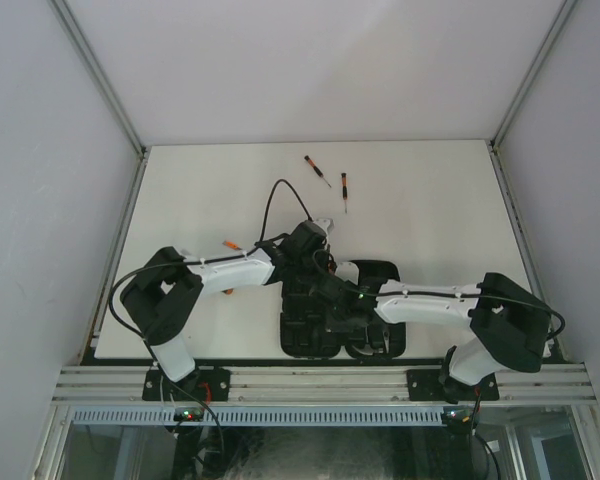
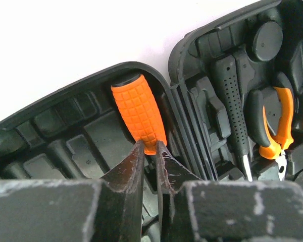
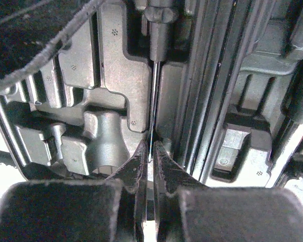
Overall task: Sort the tools into containers
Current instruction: Adjust the screwdriver in the storage box.
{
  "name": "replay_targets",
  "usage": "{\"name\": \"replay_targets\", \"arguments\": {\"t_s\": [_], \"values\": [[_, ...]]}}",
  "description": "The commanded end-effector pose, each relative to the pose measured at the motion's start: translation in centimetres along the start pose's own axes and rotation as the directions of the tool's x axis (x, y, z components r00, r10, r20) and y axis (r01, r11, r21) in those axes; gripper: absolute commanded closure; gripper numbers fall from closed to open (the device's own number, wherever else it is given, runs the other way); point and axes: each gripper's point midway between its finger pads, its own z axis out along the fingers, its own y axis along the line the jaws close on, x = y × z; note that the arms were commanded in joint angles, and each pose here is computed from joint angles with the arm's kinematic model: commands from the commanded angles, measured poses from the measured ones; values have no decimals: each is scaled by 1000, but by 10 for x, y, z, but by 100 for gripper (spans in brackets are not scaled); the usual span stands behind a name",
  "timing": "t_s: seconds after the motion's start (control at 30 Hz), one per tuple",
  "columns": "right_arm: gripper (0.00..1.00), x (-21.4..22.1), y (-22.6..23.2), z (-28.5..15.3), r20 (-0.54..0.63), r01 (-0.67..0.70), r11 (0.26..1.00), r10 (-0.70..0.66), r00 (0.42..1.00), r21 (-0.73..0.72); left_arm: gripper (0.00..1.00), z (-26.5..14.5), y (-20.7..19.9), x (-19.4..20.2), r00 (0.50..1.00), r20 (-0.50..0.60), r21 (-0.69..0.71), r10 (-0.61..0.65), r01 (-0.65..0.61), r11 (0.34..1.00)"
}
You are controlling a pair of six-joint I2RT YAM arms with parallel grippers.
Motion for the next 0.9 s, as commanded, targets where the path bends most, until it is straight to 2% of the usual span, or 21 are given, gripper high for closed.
{"name": "replay_targets", "arguments": {"t_s": [0.0,0.3,0.47,0.57,0.73,0.87], "values": [[100,58,-77,31,-150,70,971,-36,988,228,84,7,-1,7,1000,-26,-1,0,0,1000],[100,17,-86,-9,-39,51,981,-44,998,190,85,-12,13,12,1000,0,-44,-8,8,999],[82,3,-94,-17,-3,49,980,-49,999,191,84,-23,18,20,1000,8,-45,-22,22,999],[73,-6,-84,-23,29,50,991,-55,998,128,81,-30,16,19,999,23,-33,-27,28,999],[68,-26,-50,-42,117,82,996,-76,990,-47,75,-42,3,4,997,70,12,-19,19,1000],[66,-44,-37,-69,216,110,985,-79,973,-134,69,-59,-13,-17,991,130,63,18,-26,998]]}}
